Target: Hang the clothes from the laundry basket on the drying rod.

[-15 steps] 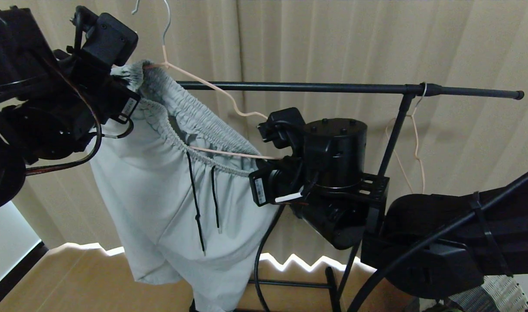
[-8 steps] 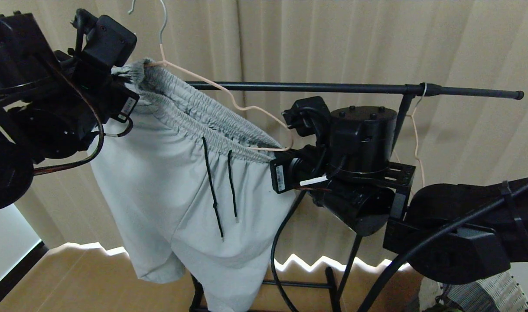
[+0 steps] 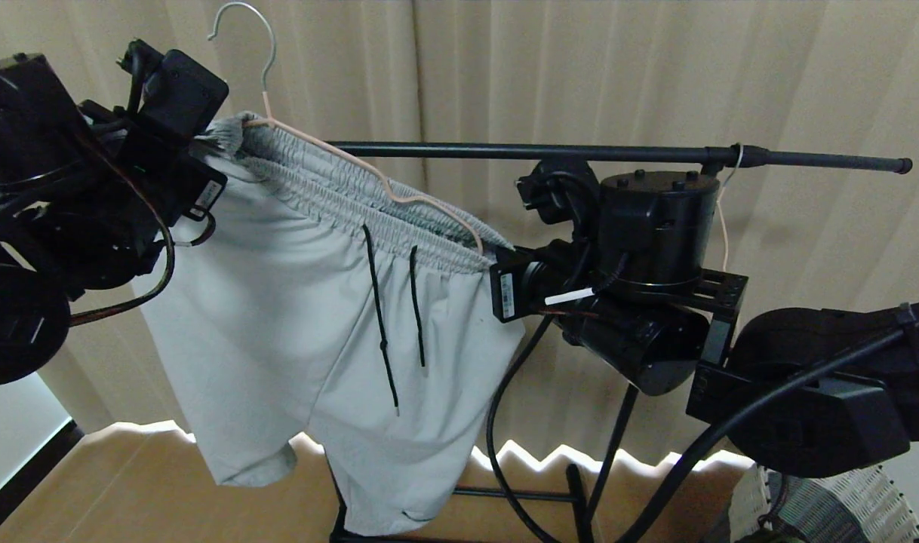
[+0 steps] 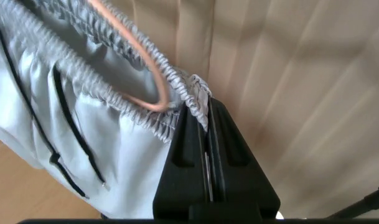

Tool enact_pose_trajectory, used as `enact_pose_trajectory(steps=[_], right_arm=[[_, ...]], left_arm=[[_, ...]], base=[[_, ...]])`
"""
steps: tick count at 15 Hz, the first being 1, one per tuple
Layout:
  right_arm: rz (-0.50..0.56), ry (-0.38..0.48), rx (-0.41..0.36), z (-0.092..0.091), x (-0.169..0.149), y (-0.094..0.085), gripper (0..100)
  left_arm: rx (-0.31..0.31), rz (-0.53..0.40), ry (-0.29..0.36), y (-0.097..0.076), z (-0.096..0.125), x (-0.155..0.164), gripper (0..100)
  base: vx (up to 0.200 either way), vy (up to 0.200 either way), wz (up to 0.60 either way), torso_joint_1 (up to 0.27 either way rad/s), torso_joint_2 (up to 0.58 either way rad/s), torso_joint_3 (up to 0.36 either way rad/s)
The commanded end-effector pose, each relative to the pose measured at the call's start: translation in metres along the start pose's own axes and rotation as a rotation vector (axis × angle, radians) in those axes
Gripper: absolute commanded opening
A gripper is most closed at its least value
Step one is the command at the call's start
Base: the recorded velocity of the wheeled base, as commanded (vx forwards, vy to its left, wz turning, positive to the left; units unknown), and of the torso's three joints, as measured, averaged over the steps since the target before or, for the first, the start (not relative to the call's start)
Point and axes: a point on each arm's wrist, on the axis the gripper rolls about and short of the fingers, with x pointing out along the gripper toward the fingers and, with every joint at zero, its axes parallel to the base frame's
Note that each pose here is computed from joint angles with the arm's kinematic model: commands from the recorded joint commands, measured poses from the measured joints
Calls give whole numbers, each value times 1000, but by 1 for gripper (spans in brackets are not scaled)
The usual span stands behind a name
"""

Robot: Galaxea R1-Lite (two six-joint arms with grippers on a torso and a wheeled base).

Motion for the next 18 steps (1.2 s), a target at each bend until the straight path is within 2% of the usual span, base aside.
enact_pose_trajectory(steps=[1, 4, 6, 8, 9, 13, 18], right_arm=[[1, -4, 2, 2, -1, -1, 0], [10, -21, 7, 10, -4, -1, 0], [37, -41, -1, 23, -5, 1, 0], [50, -2, -31, 28, -10, 3, 0], [69, 7, -38, 29, -14, 9, 100], [76, -14, -35, 34, -16, 12, 100], [170, -50, -133, 39, -31, 44, 100]], left_arm=[[25, 13, 7, -5, -7, 5, 0], [43, 25, -6, -10, -10, 7, 0], [44, 3, -19, -16, -7, 2, 0], [33, -26, -46, -23, 2, -5, 0], [28, -35, -54, -25, 5, -8, 0], [26, -43, -63, -28, 7, -10, 0], [23, -62, -73, -34, 11, -13, 0]], base=[[0, 0, 0, 0, 0, 0], [0, 0, 0, 0, 0, 0], [0, 0, 0, 0, 0, 0], [0, 0, 0, 0, 0, 0], [0, 0, 0, 0, 0, 0], [0, 0, 0, 0, 0, 0], [0, 0, 0, 0, 0, 0]])
